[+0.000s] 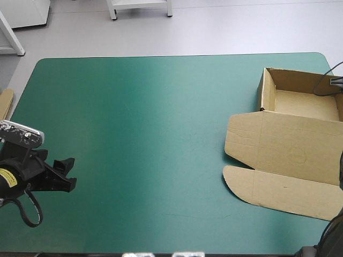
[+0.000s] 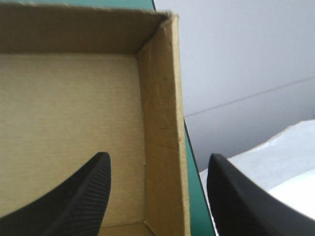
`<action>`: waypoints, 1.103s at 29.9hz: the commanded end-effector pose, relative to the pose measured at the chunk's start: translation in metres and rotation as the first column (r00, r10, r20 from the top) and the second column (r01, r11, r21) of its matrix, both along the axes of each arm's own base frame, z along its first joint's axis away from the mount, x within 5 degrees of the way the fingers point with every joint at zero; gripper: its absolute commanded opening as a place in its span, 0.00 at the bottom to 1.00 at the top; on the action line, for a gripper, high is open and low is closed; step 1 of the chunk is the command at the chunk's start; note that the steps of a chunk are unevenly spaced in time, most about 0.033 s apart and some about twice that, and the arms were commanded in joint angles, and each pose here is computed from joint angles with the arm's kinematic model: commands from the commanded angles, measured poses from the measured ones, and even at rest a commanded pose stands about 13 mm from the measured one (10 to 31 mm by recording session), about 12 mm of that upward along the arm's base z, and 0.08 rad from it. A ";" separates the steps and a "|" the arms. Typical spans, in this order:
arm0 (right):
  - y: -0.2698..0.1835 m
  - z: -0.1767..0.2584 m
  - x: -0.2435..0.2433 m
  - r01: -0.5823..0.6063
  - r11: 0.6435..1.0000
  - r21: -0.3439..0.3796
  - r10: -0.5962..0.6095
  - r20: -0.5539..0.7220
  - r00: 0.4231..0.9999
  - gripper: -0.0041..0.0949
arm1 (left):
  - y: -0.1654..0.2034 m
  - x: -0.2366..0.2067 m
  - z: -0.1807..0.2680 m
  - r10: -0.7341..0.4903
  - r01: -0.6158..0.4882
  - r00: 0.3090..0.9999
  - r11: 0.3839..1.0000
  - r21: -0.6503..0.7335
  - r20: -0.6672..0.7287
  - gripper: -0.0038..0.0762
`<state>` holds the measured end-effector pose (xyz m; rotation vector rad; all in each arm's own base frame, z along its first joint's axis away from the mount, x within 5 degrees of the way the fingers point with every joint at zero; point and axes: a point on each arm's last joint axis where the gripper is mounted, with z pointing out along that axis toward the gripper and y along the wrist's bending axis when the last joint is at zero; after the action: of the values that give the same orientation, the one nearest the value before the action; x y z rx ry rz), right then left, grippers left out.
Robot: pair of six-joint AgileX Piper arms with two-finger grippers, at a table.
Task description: Fold the box
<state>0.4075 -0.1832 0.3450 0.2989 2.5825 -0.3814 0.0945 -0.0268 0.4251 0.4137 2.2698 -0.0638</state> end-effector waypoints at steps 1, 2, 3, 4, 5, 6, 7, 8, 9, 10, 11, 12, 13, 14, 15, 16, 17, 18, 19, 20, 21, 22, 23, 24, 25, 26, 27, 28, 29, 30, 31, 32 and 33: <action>0.026 0.090 -0.037 -0.056 0.998 -0.008 0.056 0.252 0.966 0.60 | 0.003 0.002 0.012 0.014 -0.015 0.995 1.000 0.007 0.104 0.62; 0.035 0.099 -0.042 -0.095 0.995 0.027 0.083 0.278 0.957 0.60 | 0.004 0.003 0.012 0.022 -0.024 0.993 0.999 0.021 0.114 0.62; 0.046 0.108 -0.050 -0.145 0.989 0.042 0.126 0.296 0.947 0.59 | 0.006 0.003 0.013 0.032 -0.036 0.992 0.999 0.033 0.124 0.62; 0.061 0.117 -0.055 -0.209 0.976 0.067 0.177 0.318 0.931 0.57 | 0.007 0.004 0.013 0.038 -0.044 0.991 0.998 0.044 0.132 0.62; 0.072 0.125 -0.061 -0.250 0.966 0.071 0.213 0.331 0.919 0.55 | 0.008 0.004 0.014 0.041 -0.049 0.990 0.997 0.051 0.137 0.62; 0.083 0.131 -0.066 -0.288 0.955 0.074 0.247 0.340 0.907 0.52 | 0.009 0.004 0.014 0.049 -0.058 0.989 0.997 0.060 0.143 0.62; 0.098 0.139 -0.072 -0.344 0.936 0.071 0.299 0.354 0.886 0.48 | 0.010 0.005 0.014 0.053 -0.063 0.987 0.996 0.068 0.149 0.62; 0.110 0.146 -0.076 -0.385 0.921 0.061 0.338 0.367 0.867 0.45 | 0.010 0.004 0.015 0.053 -0.065 0.986 0.996 0.067 0.159 0.62; 0.121 0.154 -0.084 -0.423 0.905 0.043 0.376 0.385 0.843 0.41 | 0.011 0.002 0.016 0.056 -0.068 0.984 0.996 0.065 0.169 0.62; 0.132 0.160 -0.092 -0.457 0.889 0.032 0.408 0.402 0.820 0.37 | 0.013 -0.001 0.017 0.068 -0.080 0.980 0.995 0.058 0.186 0.62; 0.141 0.165 -0.099 -0.479 0.877 0.030 0.425 0.416 0.804 0.34 | 0.016 -0.005 0.018 0.089 -0.099 0.976 0.994 0.046 0.197 0.62; 0.151 0.171 -0.109 -0.505 0.863 0.031 0.443 0.436 0.783 0.32 | 0.018 -0.008 0.019 0.102 -0.113 0.971 0.993 0.037 0.214 0.62; 0.160 0.176 -0.118 -0.533 0.845 0.035 0.461 0.456 0.761 0.32 | 0.021 -0.012 0.019 0.120 -0.130 0.965 0.991 0.028 0.234 0.62; 0.168 0.180 -0.126 -0.558 0.828 0.042 0.475 0.476 0.740 0.31 | 0.023 -0.014 0.017 0.137 -0.146 0.959 0.989 0.019 0.248 0.62; 0.177 0.183 -0.136 -0.591 0.805 0.050 0.493 0.495 0.715 0.31 | 0.025 -0.019 0.015 0.143 -0.149 0.952 0.989 0.003 0.270 0.62; 0.186 0.185 -0.146 -0.621 0.782 0.053 0.514 0.507 0.691 0.29 | 0.026 -0.021 0.011 0.141 -0.147 0.951 0.989 0.002 0.276 0.62; 0.193 0.187 -0.156 -0.639 0.767 0.051 0.525 0.521 0.673 0.28 | 0.027 -0.024 0.008 0.141 -0.146 0.949 0.989 -0.002 0.281 0.62; 0.200 0.187 -0.166 -0.661 0.749 0.039 0.546 0.529 0.650 0.27 | 0.028 -0.028 0.004 0.145 -0.148 0.948 0.989 -0.009 0.283 0.62; 0.208 0.184 -0.173 -0.688 0.725 0.028 0.575 0.526 0.627 0.24 | 0.029 -0.031 -0.001 0.144 -0.146 0.947 0.989 -0.014 0.286 0.62; 0.215 0.182 -0.184 -0.713 0.701 -0.002 0.604 0.535 0.591 0.21 | 0.030 -0.034 -0.004 0.143 -0.145 0.946 0.989 -0.016 0.291 0.62; 0.221 0.179 -0.194 -0.730 0.682 -0.038 0.627 0.544 0.558 0.17 | 0.031 -0.037 -0.009 0.143 -0.144 0.946 0.989 -0.016 0.292 0.62; 0.225 0.176 -0.206 -0.740 0.669 -0.071 0.641 0.559 0.526 0.13 | 0.032 -0.040 -0.013 0.142 -0.144 0.945 0.989 -0.017 0.295 0.62; 0.228 0.173 -0.214 -0.746 0.656 -0.109 0.655 0.573 0.492 0.10 | 0.033 -0.043 -0.016 0.142 -0.143 0.944 0.990 -0.018 0.298 0.62; 0.230 0.168 -0.225 -0.750 0.647 -0.138 0.663 0.588 0.464 0.06 | 0.034 -0.045 -0.020 0.140 -0.140 0.942 0.990 -0.021 0.305 0.62; 0.231 0.161 -0.235 -0.747 0.646 -0.156 0.661 0.603 0.446 0.03 | 0.034 -0.047 -0.023 0.138 -0.138 0.940 0.990 -0.023 0.312 0.62; 0.230 0.154 -0.244 -0.739 0.653 -0.164 0.650 0.623 0.436 0.03 | 0.034 -0.049 -0.026 0.135 -0.133 0.939 0.991 -0.028 0.318 0.62; 0.229 0.148 -0.255 -0.731 0.660 -0.171 0.636 0.644 0.424 0.03 | 0.034 -0.050 -0.029 0.133 -0.130 0.937 0.991 -0.032 0.322 0.62; 0.227 0.139 -0.262 -0.721 0.671 -0.172 0.624 0.657 0.424 0.02 | 0.034 -0.051 -0.032 0.130 -0.124 0.937 0.992 -0.038 0.323 0.62; 0.225 0.128 -0.270 -0.711 0.681 -0.176 0.616 0.663 0.426 0.02 | 0.034 -0.053 -0.035 0.127 -0.119 0.938 0.992 -0.043 0.323 0.62; 0.224 0.118 -0.275 -0.704 0.687 -0.180 0.613 0.663 0.430 0.02 | 0.034 -0.053 -0.038 0.124 -0.115 0.937 0.992 -0.048 0.326 0.62; 0.222 0.106 -0.282 -0.700 0.689 -0.187 0.619 0.655 0.434 0.02 | 0.033 -0.054 -0.042 0.120 -0.108 0.937 0.993 -0.054 0.327 0.62; 0.221 0.093 -0.288 -0.702 0.685 -0.194 0.630 0.642 0.438 0.02 | 0.032 -0.055 -0.046 0.108 -0.093 0.938 0.994 -0.062 0.330 0.61; 0.221 0.081 -0.293 -0.707 0.681 -0.189 0.639 0.625 0.448 0.02 | 0.031 -0.056 -0.050 0.098 -0.079 0.937 0.994 -0.070 0.336 0.60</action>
<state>0.1281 0.0405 0.4386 -0.5360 1.8695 0.1877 0.0371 0.0080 0.3720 0.2596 2.0342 0.0372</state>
